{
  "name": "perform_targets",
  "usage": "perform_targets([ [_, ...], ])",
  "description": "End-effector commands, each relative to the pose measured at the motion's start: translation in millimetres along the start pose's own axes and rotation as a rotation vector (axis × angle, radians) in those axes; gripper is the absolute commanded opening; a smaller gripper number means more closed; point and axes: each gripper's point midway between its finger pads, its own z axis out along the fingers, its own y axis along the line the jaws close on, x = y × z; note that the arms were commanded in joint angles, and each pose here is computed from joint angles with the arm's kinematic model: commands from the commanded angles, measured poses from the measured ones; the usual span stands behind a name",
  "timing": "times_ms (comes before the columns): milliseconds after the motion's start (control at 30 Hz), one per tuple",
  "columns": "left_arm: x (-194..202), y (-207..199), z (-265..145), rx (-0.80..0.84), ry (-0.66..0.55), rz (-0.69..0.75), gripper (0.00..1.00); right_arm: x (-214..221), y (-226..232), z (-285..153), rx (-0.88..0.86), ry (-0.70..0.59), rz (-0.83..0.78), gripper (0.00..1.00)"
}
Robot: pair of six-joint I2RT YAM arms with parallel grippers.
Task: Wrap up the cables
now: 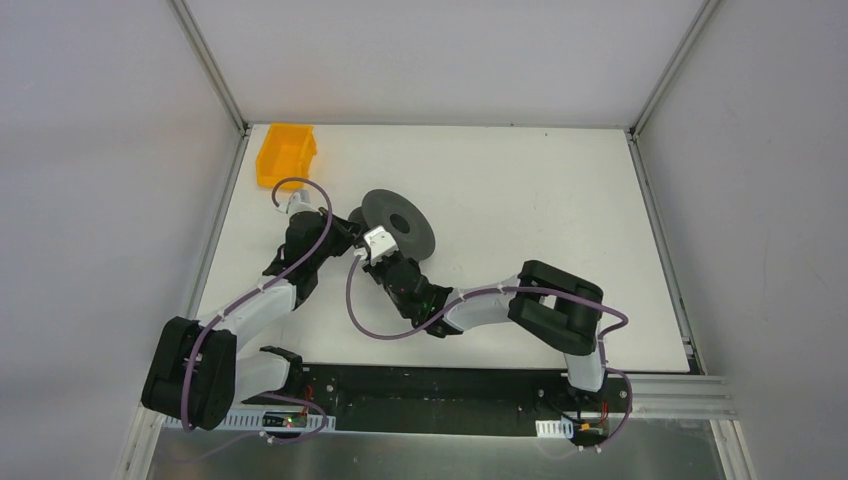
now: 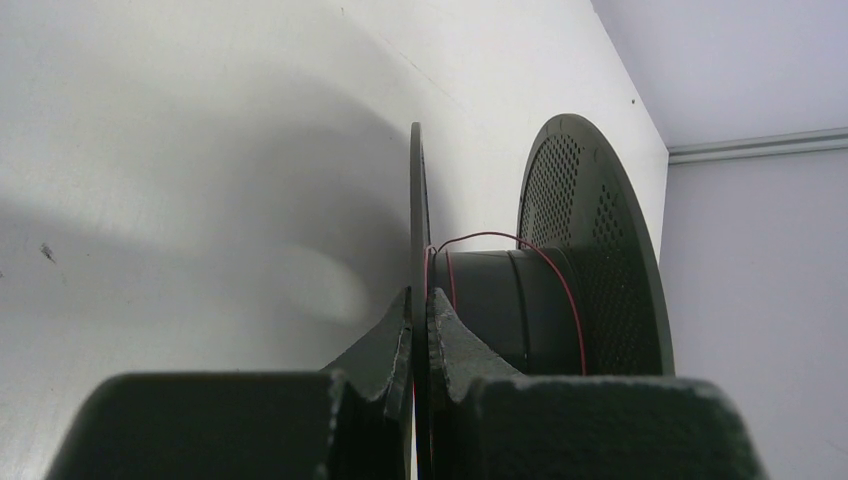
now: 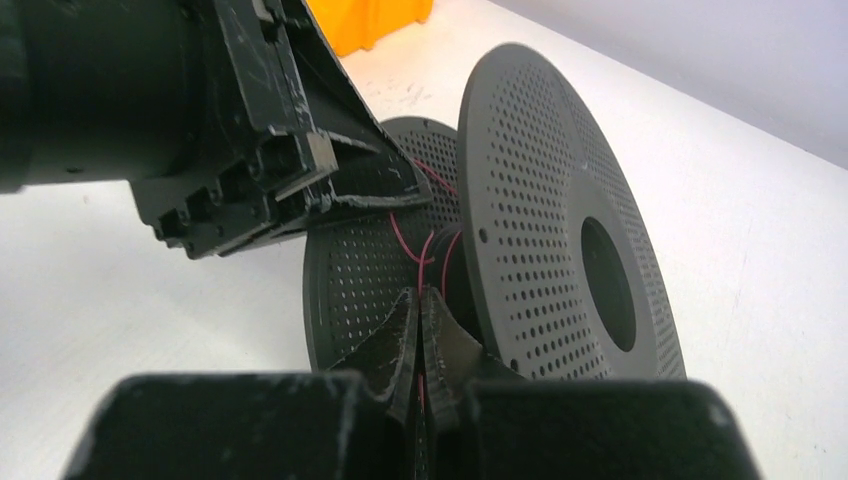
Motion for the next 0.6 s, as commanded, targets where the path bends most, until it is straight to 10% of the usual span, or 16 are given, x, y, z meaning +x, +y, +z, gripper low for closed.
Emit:
perform_targets([
  [0, -5.6, -9.2, -5.3, 0.016, -0.016, 0.024, 0.00, 4.1, -19.3, 5.6, 0.110, 0.029, 0.026, 0.00],
  [567, -5.8, -9.4, -2.9, 0.009, -0.012, 0.030, 0.00, -13.1, -23.3, -3.7, 0.143, 0.014, 0.027, 0.20],
])
